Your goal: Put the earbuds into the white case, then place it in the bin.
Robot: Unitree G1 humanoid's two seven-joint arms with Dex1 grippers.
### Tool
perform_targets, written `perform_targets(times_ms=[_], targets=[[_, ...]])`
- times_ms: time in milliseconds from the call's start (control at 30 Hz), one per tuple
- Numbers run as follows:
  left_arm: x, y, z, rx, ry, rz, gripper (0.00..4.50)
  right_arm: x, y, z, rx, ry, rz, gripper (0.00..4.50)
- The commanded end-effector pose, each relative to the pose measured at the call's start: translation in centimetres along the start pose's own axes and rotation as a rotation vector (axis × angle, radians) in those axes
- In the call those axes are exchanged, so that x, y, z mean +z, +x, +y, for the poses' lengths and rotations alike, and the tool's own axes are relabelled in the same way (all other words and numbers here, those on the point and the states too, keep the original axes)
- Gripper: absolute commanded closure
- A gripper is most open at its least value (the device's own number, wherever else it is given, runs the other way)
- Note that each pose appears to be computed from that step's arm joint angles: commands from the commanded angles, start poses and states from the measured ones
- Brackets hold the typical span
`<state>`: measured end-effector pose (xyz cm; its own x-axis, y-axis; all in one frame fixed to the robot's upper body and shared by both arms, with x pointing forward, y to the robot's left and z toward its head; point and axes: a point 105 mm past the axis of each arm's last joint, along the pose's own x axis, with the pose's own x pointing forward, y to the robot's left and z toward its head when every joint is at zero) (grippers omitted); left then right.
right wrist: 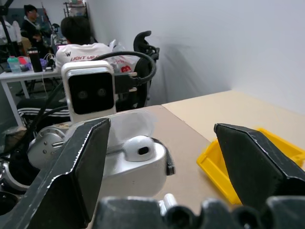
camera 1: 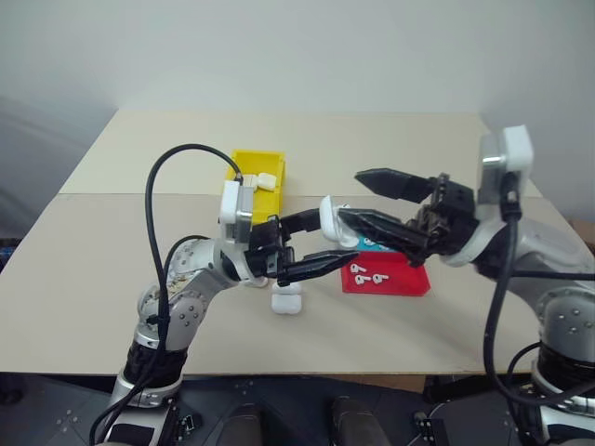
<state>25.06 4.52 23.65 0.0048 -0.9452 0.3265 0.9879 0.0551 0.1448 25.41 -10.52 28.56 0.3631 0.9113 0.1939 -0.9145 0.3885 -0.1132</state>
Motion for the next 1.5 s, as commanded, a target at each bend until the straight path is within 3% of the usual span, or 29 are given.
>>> perform_targets(times_ms=[33,300,467,567,633,767,1500], targets=[[0.6,-0.2,0.0,-0.019,0.03,-0.011,1.68,1.7,-1.3,-1.7,-0.031,-0.099,0.014,0.41],[0.8,-0.6,0.2,0.005,0.045,-0.008,1.68,-3.6,-1.7,-9.4,-0.167,-0.402,0.604,0.41],[1.0,-1.0,0.4,0.027,0.053,-0.005,1.68,-6.9,-0.1,-13.0,-0.028,-0.64,0.909,0.41],[1.0,-1.3,0.4,0.043,0.061,-0.002,1.68,-7.9,0.3,-14.5,0.07,-0.71,1.019,0.41],[1.0,-1.6,0.4,0.055,0.068,0.003,1.68,-8.1,0.5,-15.1,0.118,-0.715,1.056,0.58],[1.0,-1.9,0.1,0.064,0.072,0.01,1.68,-8.6,0.3,-16.0,0.177,-0.7,1.103,1.63],[1.1,-2.6,-0.4,0.116,0.076,0.038,1.68,-11.9,-0.2,-15.4,0.354,-0.667,1.204,1.63]])
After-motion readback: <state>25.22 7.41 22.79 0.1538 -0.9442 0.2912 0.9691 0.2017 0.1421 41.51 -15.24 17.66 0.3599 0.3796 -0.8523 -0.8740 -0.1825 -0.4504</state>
